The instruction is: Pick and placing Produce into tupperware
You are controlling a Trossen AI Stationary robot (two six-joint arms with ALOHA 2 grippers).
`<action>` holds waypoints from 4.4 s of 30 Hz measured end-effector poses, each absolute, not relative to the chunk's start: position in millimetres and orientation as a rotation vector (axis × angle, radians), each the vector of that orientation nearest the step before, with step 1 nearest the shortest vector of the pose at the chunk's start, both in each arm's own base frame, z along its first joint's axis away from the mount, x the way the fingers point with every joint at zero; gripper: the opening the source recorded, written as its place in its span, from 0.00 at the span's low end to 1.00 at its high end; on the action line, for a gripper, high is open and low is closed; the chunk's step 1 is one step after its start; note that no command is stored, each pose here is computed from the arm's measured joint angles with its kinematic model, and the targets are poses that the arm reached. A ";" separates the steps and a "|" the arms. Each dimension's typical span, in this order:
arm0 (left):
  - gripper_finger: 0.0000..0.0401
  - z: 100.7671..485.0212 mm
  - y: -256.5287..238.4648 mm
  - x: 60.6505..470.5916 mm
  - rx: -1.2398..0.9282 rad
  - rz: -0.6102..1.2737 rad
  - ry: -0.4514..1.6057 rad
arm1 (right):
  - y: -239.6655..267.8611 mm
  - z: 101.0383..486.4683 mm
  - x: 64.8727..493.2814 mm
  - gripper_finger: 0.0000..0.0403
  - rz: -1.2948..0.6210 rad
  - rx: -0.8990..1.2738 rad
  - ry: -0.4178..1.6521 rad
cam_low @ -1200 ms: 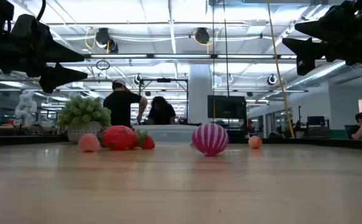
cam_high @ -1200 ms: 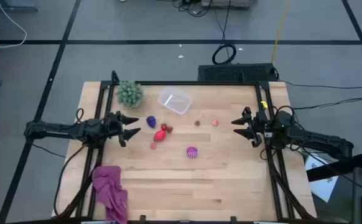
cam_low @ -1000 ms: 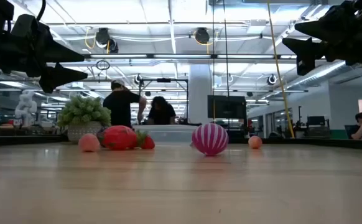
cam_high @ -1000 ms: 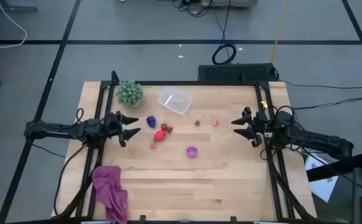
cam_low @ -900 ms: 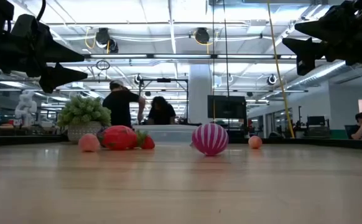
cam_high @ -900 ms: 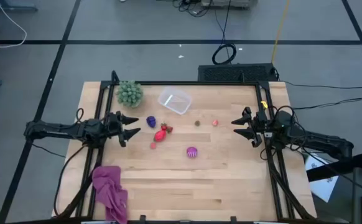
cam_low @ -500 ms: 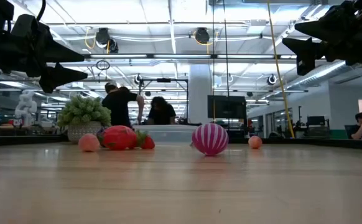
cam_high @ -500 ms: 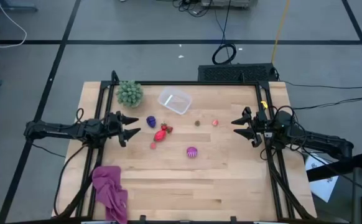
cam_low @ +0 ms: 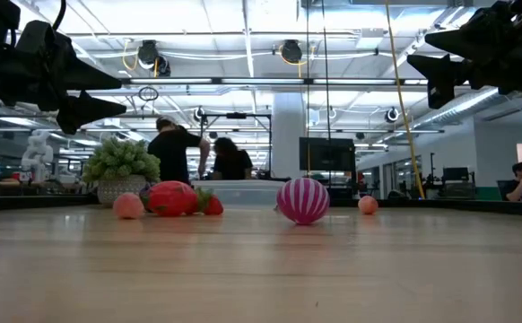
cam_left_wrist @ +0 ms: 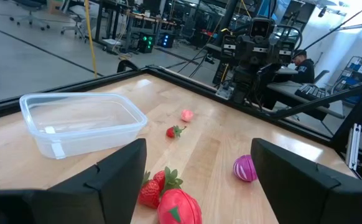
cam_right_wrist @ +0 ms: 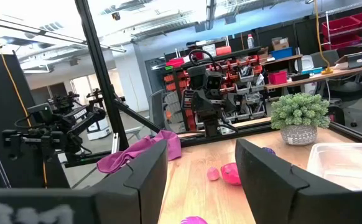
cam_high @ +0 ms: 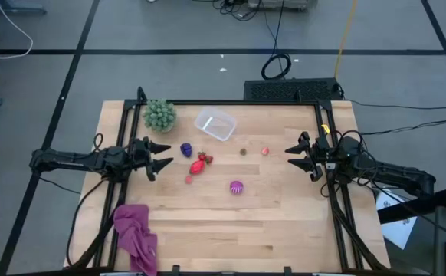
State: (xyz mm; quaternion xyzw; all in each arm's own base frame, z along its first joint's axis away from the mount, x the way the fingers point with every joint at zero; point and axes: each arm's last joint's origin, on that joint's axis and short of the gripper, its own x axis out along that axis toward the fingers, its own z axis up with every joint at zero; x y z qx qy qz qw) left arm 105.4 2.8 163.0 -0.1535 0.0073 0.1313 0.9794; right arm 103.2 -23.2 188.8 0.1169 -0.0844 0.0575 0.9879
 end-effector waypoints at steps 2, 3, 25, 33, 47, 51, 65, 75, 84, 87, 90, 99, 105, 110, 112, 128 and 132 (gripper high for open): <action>0.73 163.0 2.8 105.4 -0.309 0.264 0.015 | -23.2 188.9 103.2 0.45 0.116 0.235 -0.170; 0.73 163.0 2.8 105.4 -0.309 0.264 0.015 | -23.2 188.9 103.2 0.45 0.116 0.235 -0.170; 0.73 163.0 2.8 105.4 -0.309 0.264 0.015 | -23.2 188.9 103.2 0.45 0.115 0.231 -0.170; 0.73 163.4 2.8 105.4 -0.305 0.264 0.011 | -23.2 188.9 103.2 0.45 0.129 0.387 -0.161; 0.73 167.3 2.8 105.6 -0.437 0.256 -0.046 | -22.9 193.0 102.3 0.45 0.153 0.513 -0.192; 0.73 167.5 2.8 105.6 -0.516 0.254 -0.058 | -22.3 199.5 100.6 0.45 0.166 0.438 -0.261; 0.73 220.5 -2.9 99.0 -0.387 0.017 -0.257 | -8.7 250.3 90.9 0.45 0.324 0.231 -0.633; 0.73 283.2 -3.7 74.5 -0.213 0.057 -0.191 | 3.1 284.9 109.0 0.45 0.393 -0.117 -0.657; 0.73 291.8 2.0 71.3 -0.174 0.246 -0.275 | 3.1 283.8 113.5 0.45 0.362 -0.212 -0.665; 0.73 292.9 2.2 70.9 -0.155 0.253 -0.285 | 3.1 284.5 113.0 0.45 0.387 -0.140 -0.660; 0.73 292.7 1.3 71.2 -0.127 0.225 -0.279 | 3.2 285.3 112.4 0.45 0.413 -0.070 -0.653; 0.73 288.8 3.7 71.5 -0.202 0.310 -0.253 | 1.4 286.0 113.4 0.45 0.296 -0.208 -0.691; 0.73 292.9 3.8 70.0 -0.148 0.311 -0.268 | 0.8 289.0 115.7 0.45 0.225 -0.353 -0.713; 0.73 327.8 5.6 66.8 -0.015 0.381 -0.225 | 0.2 315.9 121.3 0.45 0.211 -0.377 -0.723; 0.73 340.5 6.5 72.9 0.017 0.448 -0.123 | -1.7 328.4 130.7 0.45 0.190 -0.351 -0.608; 0.73 341.2 1.2 151.6 -0.085 0.810 0.675 | -26.0 348.9 191.4 0.45 -0.319 -0.299 0.596; 0.73 325.4 -1.4 166.7 -0.111 0.836 0.792 | -28.1 328.9 192.1 0.45 -0.383 -0.257 0.798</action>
